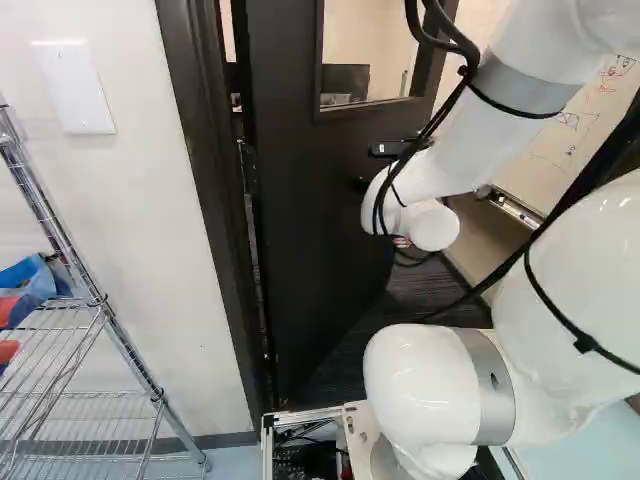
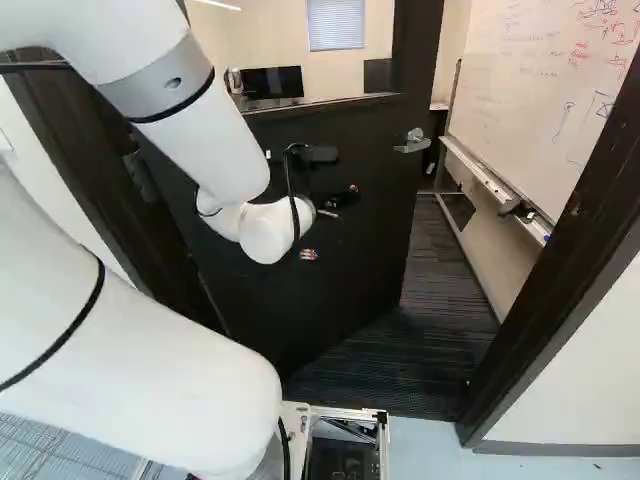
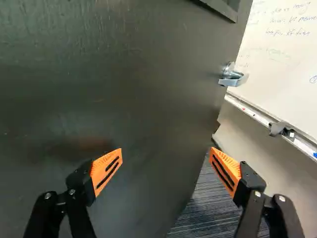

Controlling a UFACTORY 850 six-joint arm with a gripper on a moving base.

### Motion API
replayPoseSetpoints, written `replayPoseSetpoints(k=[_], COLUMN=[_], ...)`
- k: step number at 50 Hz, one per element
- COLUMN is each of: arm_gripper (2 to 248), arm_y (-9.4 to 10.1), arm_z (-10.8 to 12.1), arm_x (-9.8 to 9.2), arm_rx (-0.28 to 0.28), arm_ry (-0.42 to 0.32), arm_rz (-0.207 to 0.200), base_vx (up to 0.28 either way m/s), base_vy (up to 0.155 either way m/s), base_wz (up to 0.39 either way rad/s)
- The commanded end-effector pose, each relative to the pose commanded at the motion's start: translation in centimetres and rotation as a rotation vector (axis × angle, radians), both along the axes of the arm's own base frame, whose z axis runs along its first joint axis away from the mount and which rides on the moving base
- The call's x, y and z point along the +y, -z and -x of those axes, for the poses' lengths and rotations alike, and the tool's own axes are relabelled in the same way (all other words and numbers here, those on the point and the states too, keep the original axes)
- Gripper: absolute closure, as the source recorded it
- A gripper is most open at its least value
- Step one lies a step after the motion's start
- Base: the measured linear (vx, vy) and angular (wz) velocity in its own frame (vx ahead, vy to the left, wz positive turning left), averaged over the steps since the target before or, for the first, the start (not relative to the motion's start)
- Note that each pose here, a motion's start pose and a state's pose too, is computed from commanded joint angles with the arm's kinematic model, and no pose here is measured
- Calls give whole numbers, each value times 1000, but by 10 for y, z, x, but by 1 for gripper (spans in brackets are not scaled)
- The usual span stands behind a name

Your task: Open the door and move inside

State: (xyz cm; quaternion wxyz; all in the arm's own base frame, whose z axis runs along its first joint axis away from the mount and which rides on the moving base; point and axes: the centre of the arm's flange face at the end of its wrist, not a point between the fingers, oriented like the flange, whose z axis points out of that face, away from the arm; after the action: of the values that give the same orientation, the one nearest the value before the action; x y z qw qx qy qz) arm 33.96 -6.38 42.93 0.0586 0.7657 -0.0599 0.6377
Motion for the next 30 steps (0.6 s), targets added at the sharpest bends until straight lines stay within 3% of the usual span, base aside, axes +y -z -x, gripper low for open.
replayPoseSetpoints(k=[17, 30], arm_gripper=[3, 3], arm_y=[-1, -2], arm_z=[-18, -31], arm_x=[7, 17], arm_rx=[-2, 0], arm_ry=[28, 6], arm_rz=[-40, -48], base_vx=[0, 0], base_vy=[0, 0], base_wz=[0, 0])
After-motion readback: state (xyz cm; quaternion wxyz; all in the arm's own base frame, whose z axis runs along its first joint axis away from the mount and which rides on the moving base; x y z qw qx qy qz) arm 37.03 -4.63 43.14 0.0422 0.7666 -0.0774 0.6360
